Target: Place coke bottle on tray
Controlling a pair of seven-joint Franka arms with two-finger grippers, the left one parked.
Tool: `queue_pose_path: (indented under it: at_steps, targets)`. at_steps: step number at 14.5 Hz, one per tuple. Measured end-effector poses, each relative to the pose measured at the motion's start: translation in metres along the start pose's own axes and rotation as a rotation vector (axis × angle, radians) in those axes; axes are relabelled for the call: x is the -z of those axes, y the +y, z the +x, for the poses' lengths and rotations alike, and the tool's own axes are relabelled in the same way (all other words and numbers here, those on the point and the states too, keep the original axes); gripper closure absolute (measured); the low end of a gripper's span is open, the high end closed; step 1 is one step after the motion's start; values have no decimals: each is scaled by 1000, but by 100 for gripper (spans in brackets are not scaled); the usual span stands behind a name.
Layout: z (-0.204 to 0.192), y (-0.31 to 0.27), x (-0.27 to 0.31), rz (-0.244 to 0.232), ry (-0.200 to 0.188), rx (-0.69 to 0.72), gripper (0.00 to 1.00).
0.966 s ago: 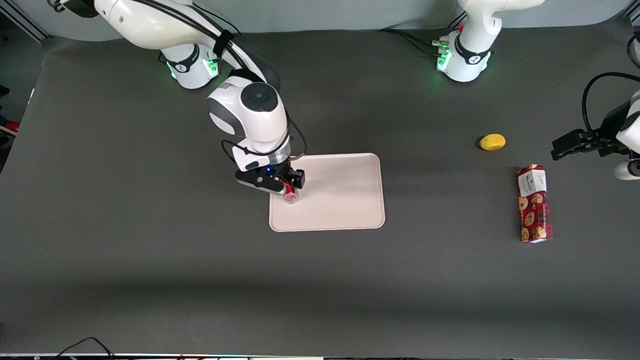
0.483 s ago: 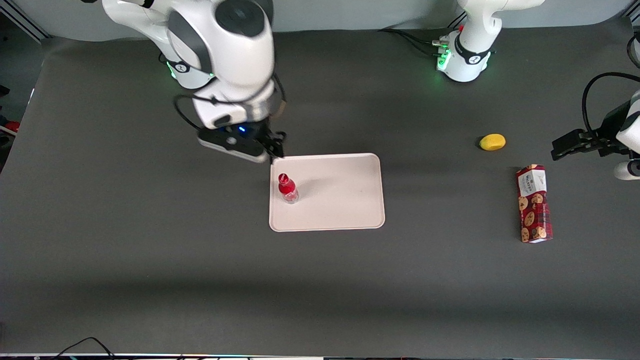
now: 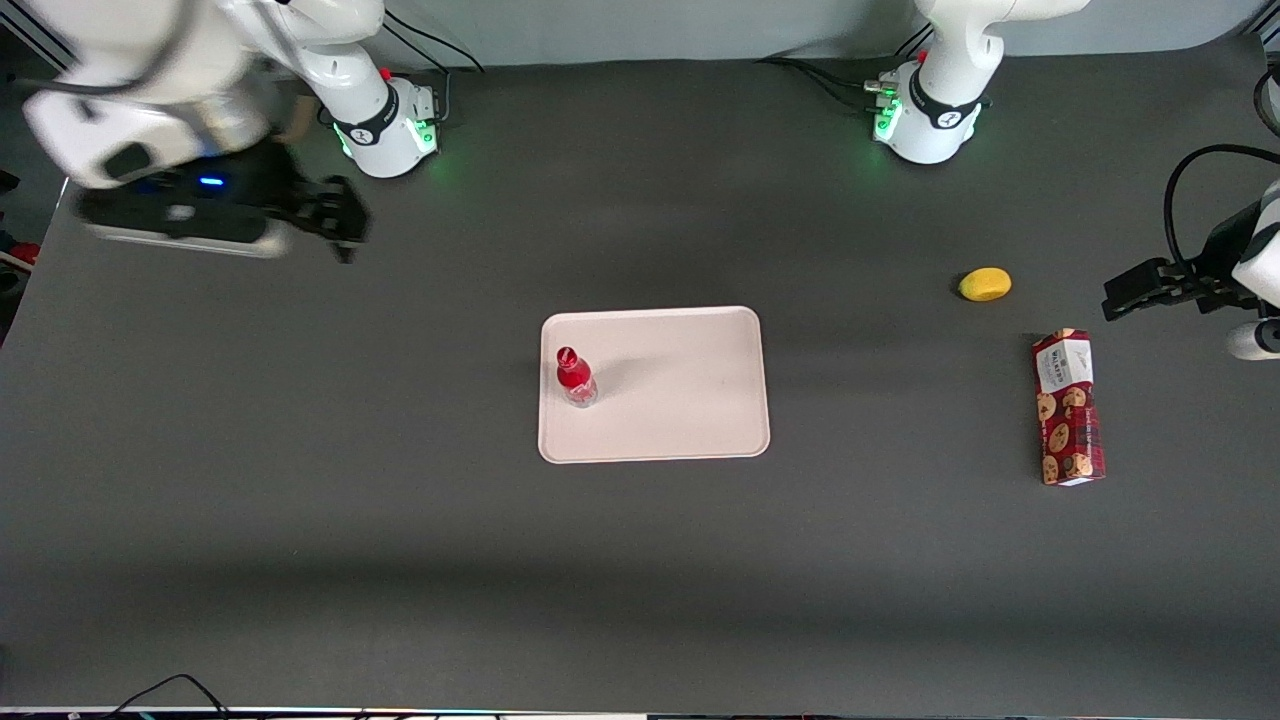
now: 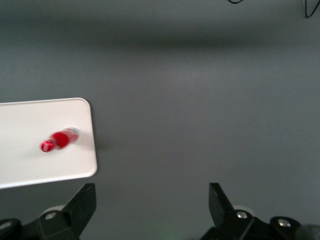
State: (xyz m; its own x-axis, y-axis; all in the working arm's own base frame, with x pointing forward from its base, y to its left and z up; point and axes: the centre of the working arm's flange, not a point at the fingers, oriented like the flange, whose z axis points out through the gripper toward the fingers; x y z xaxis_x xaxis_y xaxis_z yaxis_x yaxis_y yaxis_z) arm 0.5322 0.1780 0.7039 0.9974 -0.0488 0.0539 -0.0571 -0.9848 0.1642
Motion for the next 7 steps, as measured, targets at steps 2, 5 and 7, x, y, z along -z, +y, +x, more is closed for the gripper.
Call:
queue_pose_path:
  at_steps: [2,5,7]
  targets:
    - [4,77,5,20,-19,21,0]
    - [10,146,-21,24,-58,33,0]
    - [13,167,-53,54,-65,26,0]
